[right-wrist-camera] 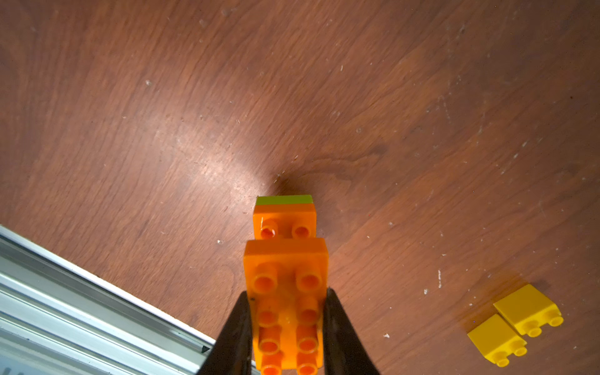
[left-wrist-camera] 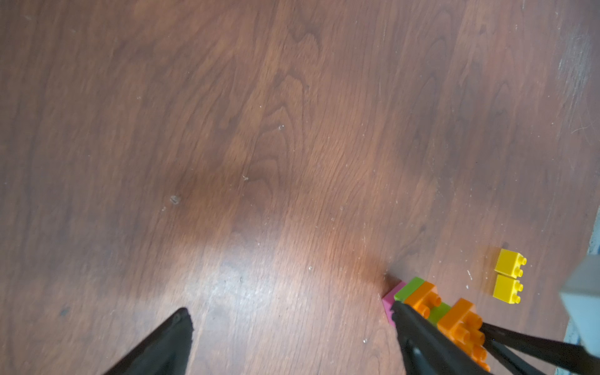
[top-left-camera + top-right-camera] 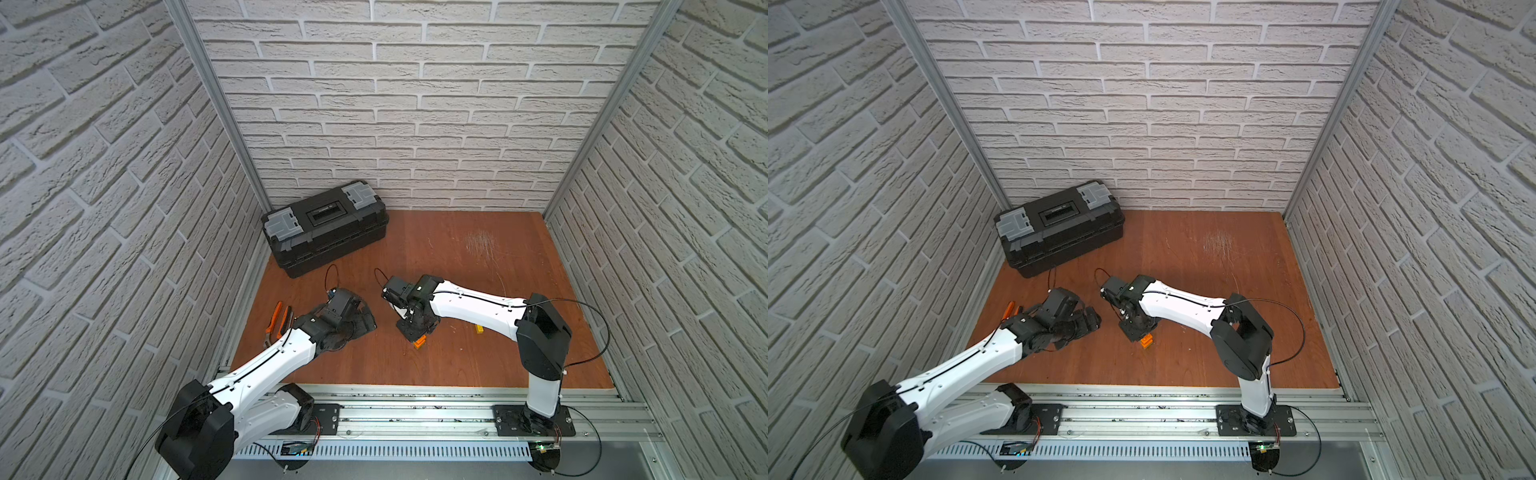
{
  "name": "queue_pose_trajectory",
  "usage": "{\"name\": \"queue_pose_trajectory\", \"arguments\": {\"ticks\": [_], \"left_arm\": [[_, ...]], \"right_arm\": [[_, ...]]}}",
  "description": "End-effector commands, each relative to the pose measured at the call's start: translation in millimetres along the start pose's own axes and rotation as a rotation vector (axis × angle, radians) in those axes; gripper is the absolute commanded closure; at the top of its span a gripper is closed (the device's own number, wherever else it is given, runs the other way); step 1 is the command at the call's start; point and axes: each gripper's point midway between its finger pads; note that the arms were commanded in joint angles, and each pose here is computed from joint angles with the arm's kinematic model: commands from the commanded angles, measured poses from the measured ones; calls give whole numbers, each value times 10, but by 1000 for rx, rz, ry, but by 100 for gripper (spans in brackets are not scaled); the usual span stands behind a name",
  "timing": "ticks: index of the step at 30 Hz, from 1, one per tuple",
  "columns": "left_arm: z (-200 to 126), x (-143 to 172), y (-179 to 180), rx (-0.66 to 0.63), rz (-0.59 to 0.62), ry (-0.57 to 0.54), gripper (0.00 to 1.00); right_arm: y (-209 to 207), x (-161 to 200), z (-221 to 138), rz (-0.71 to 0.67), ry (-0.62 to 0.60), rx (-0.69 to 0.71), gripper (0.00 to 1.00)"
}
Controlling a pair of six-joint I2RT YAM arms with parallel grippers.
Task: Assemble a carrot with lego
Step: Assemble the lego brick with the lego brick.
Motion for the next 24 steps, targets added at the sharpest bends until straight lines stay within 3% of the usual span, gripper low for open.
{"name": "queue_pose_trajectory", "arguments": {"ticks": [1, 9, 17, 20, 24], "left_arm": [[-7, 8, 38, -19, 5, -3, 2], [-40, -18, 24, -22, 12, -12, 2], [-134, -75, -50, -5, 82, -32, 2], [-279, -160, -303, 76, 269, -59, 2], [-593, -124, -776, 297, 677, -113, 2]], "right_arm": [[145, 112, 360, 1, 89, -30, 64], [97, -54, -137, 13, -6, -24, 46], [-113, -98, -692, 61, -105, -18, 36], [-313, 3, -909, 92, -136, 1, 35], [-655, 266, -1175, 136, -179, 68, 33]]}}
Point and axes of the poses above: each gripper's point midway between its finger pads, its own z axis out along the fingers, its own y axis along the line the jaws close on, x = y × z, and after that the axes turned 8 degrees about -z, right-handed
